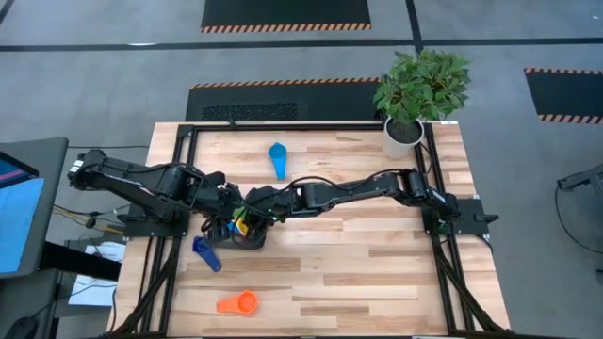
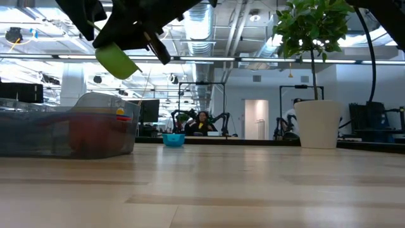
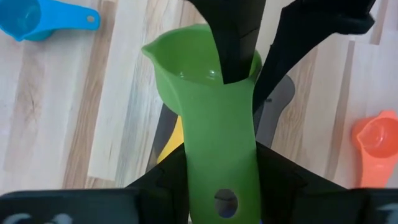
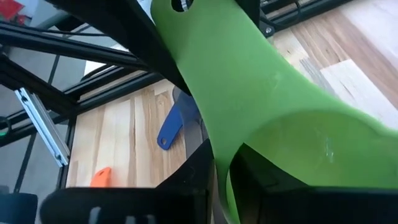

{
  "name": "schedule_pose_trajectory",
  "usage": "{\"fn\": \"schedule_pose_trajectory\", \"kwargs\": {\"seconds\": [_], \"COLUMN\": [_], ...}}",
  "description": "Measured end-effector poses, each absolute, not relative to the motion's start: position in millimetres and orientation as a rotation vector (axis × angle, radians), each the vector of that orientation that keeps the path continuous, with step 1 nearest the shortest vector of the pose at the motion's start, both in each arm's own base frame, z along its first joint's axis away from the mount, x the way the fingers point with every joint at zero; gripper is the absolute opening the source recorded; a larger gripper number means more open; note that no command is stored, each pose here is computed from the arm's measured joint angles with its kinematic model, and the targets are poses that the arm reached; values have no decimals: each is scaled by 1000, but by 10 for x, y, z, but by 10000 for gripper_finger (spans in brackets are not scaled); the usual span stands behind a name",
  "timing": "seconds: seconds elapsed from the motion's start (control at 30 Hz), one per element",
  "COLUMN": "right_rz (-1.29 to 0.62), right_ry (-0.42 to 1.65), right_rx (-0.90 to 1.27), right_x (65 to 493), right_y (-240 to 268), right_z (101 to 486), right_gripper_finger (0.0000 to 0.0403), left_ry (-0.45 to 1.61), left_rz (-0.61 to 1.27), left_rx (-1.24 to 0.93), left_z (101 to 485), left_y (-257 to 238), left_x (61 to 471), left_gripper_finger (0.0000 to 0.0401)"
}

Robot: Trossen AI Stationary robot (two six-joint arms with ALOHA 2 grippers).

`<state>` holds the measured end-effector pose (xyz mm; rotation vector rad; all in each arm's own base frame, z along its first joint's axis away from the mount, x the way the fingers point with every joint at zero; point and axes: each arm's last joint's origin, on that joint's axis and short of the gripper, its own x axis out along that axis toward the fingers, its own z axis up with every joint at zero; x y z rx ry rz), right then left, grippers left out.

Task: Nest measuring cups in basket
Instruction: Stack the green measuring cup on top of the yellow measuring cup in the black bin

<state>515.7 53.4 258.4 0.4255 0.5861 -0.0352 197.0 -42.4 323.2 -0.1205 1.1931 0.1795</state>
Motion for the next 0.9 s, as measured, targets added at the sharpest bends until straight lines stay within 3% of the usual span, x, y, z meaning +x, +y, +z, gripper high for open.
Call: {"fn": "schedule_pose_trajectory", "kwargs": {"seconds": [0.6,0.9], "right_rz": [-38,2], "right_ry": [589,600], "right_rx": [425,432], "right_x": [5045,5079], "right_y": [478,549], "right_z": [2796,2720], "right_gripper_finger": [67,70], "left_ry": [1232,1241], "left_rz": [202,183], "left_rx": [-115,-128], "left_z": [3226,3214], "left_y": [-408,-420], "left_x": [1922,1930], "left_gripper_finger": [120,120]}}
